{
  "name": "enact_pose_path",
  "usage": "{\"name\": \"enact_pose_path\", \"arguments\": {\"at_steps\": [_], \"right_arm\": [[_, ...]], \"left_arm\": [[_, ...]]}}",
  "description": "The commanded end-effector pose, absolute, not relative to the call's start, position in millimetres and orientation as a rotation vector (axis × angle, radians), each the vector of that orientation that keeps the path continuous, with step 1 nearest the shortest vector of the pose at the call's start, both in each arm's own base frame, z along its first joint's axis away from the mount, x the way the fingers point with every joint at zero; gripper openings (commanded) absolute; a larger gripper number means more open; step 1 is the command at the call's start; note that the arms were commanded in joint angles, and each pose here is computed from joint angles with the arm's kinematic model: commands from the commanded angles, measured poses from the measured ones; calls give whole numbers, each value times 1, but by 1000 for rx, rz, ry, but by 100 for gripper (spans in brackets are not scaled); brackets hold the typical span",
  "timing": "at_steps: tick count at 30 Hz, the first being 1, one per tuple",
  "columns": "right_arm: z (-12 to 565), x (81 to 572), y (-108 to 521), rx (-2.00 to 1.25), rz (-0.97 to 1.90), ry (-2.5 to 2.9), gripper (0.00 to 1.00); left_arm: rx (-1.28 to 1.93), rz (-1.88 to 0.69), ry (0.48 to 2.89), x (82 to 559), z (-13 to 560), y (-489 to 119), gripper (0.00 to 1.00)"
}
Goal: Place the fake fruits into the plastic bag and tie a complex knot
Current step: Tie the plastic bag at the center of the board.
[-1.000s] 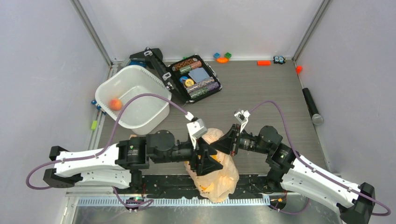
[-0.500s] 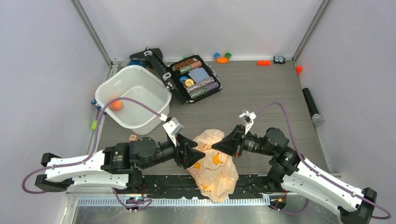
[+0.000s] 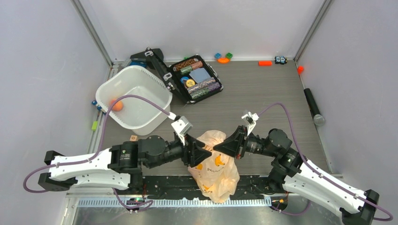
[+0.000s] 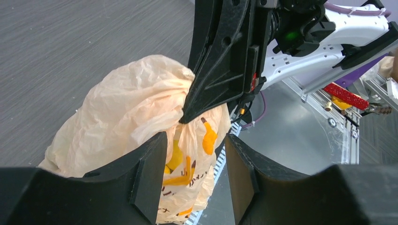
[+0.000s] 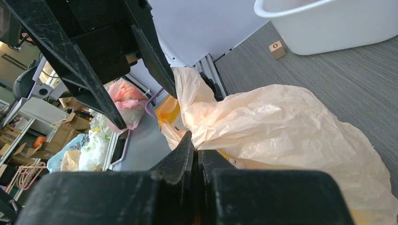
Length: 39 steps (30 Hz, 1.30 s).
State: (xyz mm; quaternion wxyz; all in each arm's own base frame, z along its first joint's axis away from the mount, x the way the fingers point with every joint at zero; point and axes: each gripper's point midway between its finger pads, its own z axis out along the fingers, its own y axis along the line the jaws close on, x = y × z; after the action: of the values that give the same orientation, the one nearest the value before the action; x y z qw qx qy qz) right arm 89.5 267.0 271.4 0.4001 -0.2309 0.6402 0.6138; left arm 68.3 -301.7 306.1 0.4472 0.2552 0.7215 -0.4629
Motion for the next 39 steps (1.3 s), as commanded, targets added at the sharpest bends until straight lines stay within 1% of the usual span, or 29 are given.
{"name": "enact_pose_path", "arguments": {"at_steps": [1, 7, 14, 20, 39], "right_arm": [[298, 87, 264, -600, 1566, 1514, 5], [300, 83, 261, -610, 1573, 1492, 5], [305, 80, 261, -626, 1581, 1472, 5], [306, 79, 261, -631, 1586, 1462, 5], [314, 72, 259, -648, 1621, 1413, 5]], "left_arm": [[644, -1097, 1791, 73, 322, -308, 51], [613, -1042, 1792, 82, 323, -299, 50], [660, -1110, 1806, 76, 316, -306, 49], [685, -1154, 1818, 74, 313, -314, 44], [671, -1211, 1879, 79, 294, -322, 42]]}}
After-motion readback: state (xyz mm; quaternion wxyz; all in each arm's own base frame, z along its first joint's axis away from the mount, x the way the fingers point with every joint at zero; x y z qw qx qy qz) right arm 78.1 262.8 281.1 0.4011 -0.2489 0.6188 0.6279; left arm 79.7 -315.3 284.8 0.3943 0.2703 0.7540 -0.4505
